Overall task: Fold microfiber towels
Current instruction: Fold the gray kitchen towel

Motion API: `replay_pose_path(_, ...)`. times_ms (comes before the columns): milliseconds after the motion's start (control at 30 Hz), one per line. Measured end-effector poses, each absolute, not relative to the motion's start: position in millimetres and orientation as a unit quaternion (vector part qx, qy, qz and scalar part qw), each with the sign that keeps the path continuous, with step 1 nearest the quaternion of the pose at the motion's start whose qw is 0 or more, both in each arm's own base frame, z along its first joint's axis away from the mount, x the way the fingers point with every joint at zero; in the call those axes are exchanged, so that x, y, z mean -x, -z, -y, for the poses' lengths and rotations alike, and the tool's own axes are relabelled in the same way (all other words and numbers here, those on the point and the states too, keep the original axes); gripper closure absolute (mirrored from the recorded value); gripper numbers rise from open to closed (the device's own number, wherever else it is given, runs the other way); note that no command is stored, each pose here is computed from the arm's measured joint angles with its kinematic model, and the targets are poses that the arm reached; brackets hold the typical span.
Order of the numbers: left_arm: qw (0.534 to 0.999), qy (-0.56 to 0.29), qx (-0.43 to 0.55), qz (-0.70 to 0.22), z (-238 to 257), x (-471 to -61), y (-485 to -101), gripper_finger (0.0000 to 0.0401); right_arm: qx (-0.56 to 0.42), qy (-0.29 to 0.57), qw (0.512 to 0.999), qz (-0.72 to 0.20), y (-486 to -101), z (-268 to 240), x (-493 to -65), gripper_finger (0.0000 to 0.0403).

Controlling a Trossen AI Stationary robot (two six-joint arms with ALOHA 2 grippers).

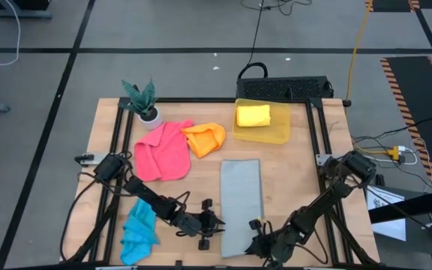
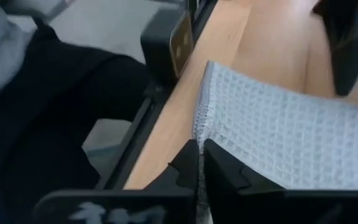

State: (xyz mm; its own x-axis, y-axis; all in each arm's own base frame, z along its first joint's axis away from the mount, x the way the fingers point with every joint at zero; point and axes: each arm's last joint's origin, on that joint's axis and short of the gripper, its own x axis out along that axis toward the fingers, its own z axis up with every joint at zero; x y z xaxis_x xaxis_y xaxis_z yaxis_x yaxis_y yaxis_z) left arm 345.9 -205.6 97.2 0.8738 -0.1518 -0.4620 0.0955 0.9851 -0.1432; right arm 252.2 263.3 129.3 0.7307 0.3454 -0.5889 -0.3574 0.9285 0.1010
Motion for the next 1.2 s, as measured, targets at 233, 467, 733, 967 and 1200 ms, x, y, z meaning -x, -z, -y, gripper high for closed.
replay_pose_path(233, 0.971, 0.056, 0.053, -0.225, 206, -343, -118, 0.0291, -0.024, -0.144, 0.936, -0.321, -161, -235, -262, 0.0397)
replay_pose_path(467, 0.970, -0.007, 0.021, -0.243, 208, -326, -142, 0.0291, -0.063, -0.050, 0.937, -0.341, -161, -180, -268, 0.0399)
replay_pose_path(733, 0.966, -0.040, 0.008, -0.254, 217, -312, -141, 0.0291, -0.120, 0.016, 0.923, -0.365, -124, -141, -249, 0.0400)
replay_pose_path(967, 0.967, -0.045, 0.016, -0.249, 216, -314, -142, 0.0291, -0.128, -0.007, 0.933, -0.336, -122, -144, -245, 0.0399)
replay_pose_path(1200, 0.970, -0.046, 0.025, -0.237, 214, -317, -144, 0.0291, -0.103, -0.011, 0.941, -0.321, -124, -137, -251, 0.0398)
